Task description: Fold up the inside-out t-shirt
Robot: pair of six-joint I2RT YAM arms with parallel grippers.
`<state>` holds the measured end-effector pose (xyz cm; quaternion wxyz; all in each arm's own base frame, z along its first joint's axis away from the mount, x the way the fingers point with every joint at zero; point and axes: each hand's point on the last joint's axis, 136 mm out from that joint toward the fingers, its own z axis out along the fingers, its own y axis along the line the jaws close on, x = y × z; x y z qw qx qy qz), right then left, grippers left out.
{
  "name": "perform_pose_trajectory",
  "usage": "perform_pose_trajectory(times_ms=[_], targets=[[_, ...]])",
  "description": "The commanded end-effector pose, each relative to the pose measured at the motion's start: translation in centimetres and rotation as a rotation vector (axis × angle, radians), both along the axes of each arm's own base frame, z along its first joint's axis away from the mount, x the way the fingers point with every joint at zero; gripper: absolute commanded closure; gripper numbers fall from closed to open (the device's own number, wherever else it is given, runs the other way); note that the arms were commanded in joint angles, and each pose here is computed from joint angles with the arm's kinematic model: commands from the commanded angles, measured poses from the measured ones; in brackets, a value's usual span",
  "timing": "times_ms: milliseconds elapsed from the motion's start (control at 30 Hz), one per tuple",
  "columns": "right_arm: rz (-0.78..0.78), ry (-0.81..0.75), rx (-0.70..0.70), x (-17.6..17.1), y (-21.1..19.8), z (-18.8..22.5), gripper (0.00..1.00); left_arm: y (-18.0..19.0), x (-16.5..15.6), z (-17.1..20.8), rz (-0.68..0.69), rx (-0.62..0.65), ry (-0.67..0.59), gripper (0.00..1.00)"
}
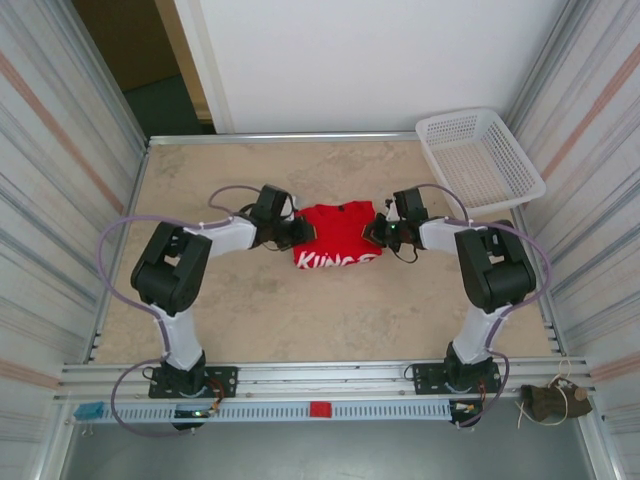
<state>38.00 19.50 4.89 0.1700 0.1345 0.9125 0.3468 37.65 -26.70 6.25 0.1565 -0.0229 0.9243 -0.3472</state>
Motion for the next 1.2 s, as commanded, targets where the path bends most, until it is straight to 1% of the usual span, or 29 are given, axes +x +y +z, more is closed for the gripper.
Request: perform_pose_trajectory(times_ms=[0,100,200,267,367,467,533,567,633,733,800,833,867,933,967,1000,1033,1100,1167], targets=[[0.032,-0.084,0.027,-1.0,0.0,5.8,0.83,5.4,1.7,3.3,0.009,0.180,-0.033,0.98],[0.042,-0.124,0.028,-2.9,-0.6,9.0,0.58,10.6,2.5,3.2,-0.014,0.356,0.039,0.98],[0.036,-0.162,0.027,-5.0,-1.4,11.3,0.44,15.5,3.3,2.7,-0.020,0.487,0.106,0.98],[0.024,-0.183,0.024,-6.4,-2.0,12.3,0.38,18.6,3.9,2.7,-0.012,0.563,0.135,0.98],[-0.005,-0.208,0.008,-8.2,-2.9,13.3,0.31,22.6,5.1,3.2,-0.003,0.669,0.146,0.95],[-0.012,-0.211,-0.004,-9.6,-3.5,13.4,0.28,25.6,6.4,3.7,-0.003,0.773,0.140,0.92],[-0.006,-0.207,-0.012,-10.2,-3.7,13.3,0.27,27.2,7.2,3.8,-0.006,0.849,0.131,0.89],[0.000,-0.203,-0.017,-10.4,-3.8,13.3,0.27,28.1,7.4,2.8,-0.016,0.892,0.150,0.90],[0.009,-0.199,-0.021,-10.7,-3.8,13.3,0.27,29.4,8.0,2.2,-0.024,0.960,0.156,0.89],[0.023,-0.191,-0.028,-11.0,-3.8,13.4,0.27,30.8,9.0,1.7,-0.032,1.023,0.147,0.88],[0.026,-0.193,-0.035,-11.2,-3.9,13.5,0.26,31.2,9.5,1.4,-0.048,1.046,0.141,0.75],[0.029,-0.196,-0.039,-11.3,-4.0,13.6,0.25,31.6,9.7,1.3,-0.052,1.059,0.141,0.59],[0.030,-0.197,-0.040,-11.4,-4.0,13.7,0.24,31.6,9.8,1.3,-0.065,1.069,0.138,0.45],[0.027,-0.201,-0.041,-11.5,-4.1,13.9,0.21,32.4,10.3,2.2,-0.047,1.118,0.126,0.25],[0.025,-0.203,-0.040,-11.4,-4.1,14.0,0.20,33.0,10.6,2.9,-0.034,1.145,0.114,0.19],[0.024,-0.205,-0.036,-11.4,-4.0,14.1,0.19,33.6,10.8,3.5,-0.018,1.164,0.105,0.05],[0.022,-0.208,-0.033,-11.3,-4.0,14.2,0.18,34.3,11.0,4.4,0.012,1.189,0.097,0.01],[0.023,-0.209,-0.029,-11.3,-3.9,14.4,0.18,36.0,11.2,6.3,0.093,1.228,0.086,0.01],[0.023,-0.213,-0.028,-11.1,-3.8,14.6,0.17,37.7,11.1,8.5,0.201,1.237,0.079,0.01]])
